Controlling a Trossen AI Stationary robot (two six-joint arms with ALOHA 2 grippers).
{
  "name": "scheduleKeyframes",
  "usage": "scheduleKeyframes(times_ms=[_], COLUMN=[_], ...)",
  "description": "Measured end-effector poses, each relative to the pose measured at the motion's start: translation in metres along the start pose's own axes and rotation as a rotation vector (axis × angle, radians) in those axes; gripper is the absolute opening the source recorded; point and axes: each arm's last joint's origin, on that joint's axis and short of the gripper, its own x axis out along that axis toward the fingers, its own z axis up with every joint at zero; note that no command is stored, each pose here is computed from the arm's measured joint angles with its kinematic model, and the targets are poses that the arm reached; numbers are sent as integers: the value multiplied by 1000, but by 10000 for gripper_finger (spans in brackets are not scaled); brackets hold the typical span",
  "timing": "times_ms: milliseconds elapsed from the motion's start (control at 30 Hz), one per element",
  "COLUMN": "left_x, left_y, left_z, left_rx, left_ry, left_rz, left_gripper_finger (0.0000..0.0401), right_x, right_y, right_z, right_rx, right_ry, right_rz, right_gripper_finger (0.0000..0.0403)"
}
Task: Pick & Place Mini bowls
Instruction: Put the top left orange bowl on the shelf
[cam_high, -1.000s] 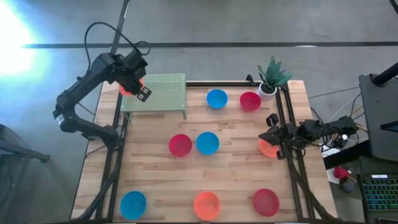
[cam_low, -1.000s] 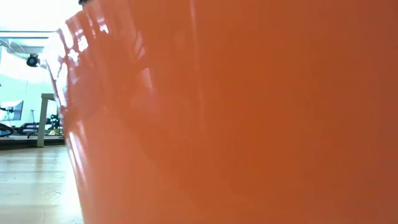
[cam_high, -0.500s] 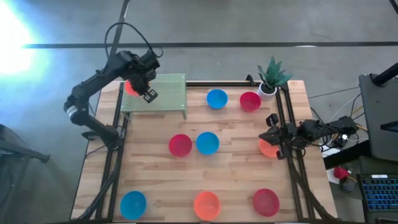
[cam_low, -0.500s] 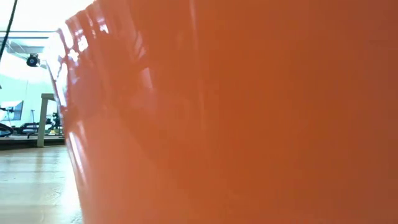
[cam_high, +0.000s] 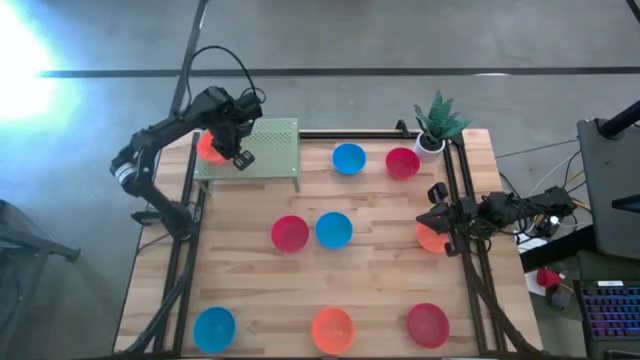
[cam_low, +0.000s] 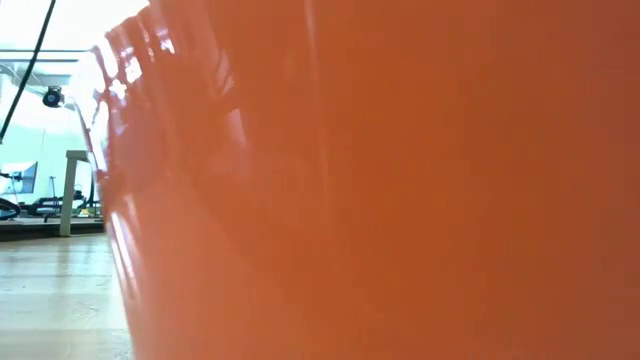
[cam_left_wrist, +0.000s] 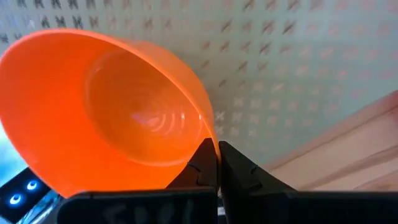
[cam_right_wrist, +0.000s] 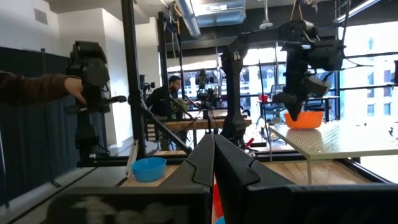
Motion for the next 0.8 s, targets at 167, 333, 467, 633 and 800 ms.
scheduleKeyframes(times_ms=[167, 333, 467, 633, 800], left_x=[7, 6, 6, 7, 7], left_y=[1, 1, 1, 1, 1], left_z=[-7, -10, -11, -11, -11], left_rx=[0, 3, 13, 50, 51], left_ry=[27, 18, 19, 23, 20], left_rz=[6, 9, 8, 8, 7], left_gripper_finger=[0, 0, 0, 2, 20], right_x=[0, 0, 0, 0, 0], right_y=[0, 0, 0, 0, 0], right_z=[0, 0, 0, 0, 0], right_rx=[0, -32, -31, -31, -31], right_ry=[0, 0, 0, 0, 0], right_rz=[0, 0, 0, 0, -1], right_gripper_finger=[8, 8, 8, 8, 8])
